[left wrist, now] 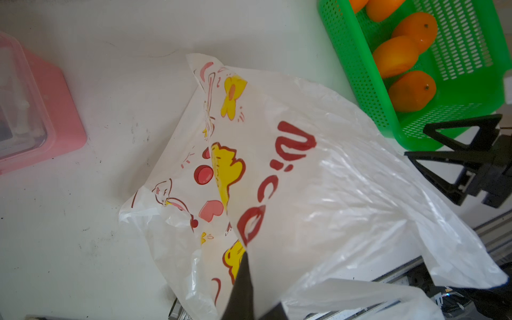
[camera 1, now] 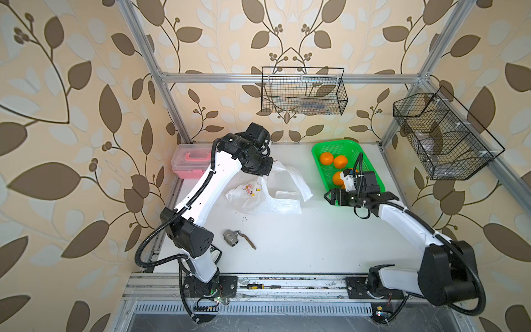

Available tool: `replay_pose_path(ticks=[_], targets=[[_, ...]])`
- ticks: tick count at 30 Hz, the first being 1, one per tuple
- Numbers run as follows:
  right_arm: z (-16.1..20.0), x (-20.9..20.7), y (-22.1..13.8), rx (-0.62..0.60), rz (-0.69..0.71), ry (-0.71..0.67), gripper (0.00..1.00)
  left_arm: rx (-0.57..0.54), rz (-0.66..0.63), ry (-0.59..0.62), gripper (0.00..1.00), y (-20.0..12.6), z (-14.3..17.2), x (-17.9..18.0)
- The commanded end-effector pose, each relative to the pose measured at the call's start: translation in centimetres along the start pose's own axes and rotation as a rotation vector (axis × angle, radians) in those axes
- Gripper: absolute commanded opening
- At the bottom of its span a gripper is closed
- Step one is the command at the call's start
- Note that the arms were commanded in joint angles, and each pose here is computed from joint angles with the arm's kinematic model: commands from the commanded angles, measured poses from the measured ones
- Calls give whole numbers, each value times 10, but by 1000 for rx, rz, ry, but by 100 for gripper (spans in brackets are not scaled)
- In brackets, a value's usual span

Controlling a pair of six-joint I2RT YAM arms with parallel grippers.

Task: Place the oranges into plastic bags & tie knots
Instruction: Move the basket to the center of the board, then pick up the orange from the basket.

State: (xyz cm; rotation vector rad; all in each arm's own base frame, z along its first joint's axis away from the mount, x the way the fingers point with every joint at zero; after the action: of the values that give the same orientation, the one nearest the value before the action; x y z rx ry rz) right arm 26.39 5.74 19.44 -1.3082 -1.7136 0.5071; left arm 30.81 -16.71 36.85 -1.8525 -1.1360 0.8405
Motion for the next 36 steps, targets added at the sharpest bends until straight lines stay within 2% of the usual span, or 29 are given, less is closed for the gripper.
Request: replay_pose_path(ticks=[1, 3, 4, 5, 7, 10, 15, 19, 25, 30, 36], targets=[[41, -7, -10, 103, 17, 22, 100, -19, 8, -3, 0, -10, -3, 4], [52, -8, -22, 88, 29, 16, 100, -26, 16, -6, 0, -11, -4, 4], [54, -8, -27, 79, 39, 107, 99, -24, 20, -8, 0, -11, -5, 4], [56, -8, -32, 70, 48, 140, 99, -25, 25, -6, 0, -11, -5, 3], [53, -5, -42, 44, 53, 133, 99, -20, 31, -5, 0, -10, -5, 3], [38, 1, -56, -5, 75, 107, 99, -10, 41, -3, 0, -8, -6, 2], [1, -11, -60, -95, 276, 86, 100, -5, 52, 0, 0, -8, -5, 1], [-25, -21, -39, -106, 341, 90, 100, -7, 56, 0, 0, -9, -5, 1], [-54, -30, 7, -51, 416, 74, 99, -3, 57, 8, 0, -8, -5, 1], [-65, -39, 37, -5, 473, 75, 99, 2, 58, 10, 0, -8, -4, 1], [-66, -40, 68, 53, 437, 71, 95, -9, 56, 13, 0, -11, -4, 1]])
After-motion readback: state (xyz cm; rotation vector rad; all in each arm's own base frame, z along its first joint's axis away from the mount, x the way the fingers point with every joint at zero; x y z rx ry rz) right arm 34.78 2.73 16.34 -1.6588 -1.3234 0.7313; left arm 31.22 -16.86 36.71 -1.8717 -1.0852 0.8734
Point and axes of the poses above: each gripper's point midway between its finger pads, its own y axis out along the fingers, its own x axis along the line the jaws close on, z = x × y, the point moved 10 cm from there along -y, back along the fingers, and after that the axes turned 5 degrees about y, right-handed, at the moved point
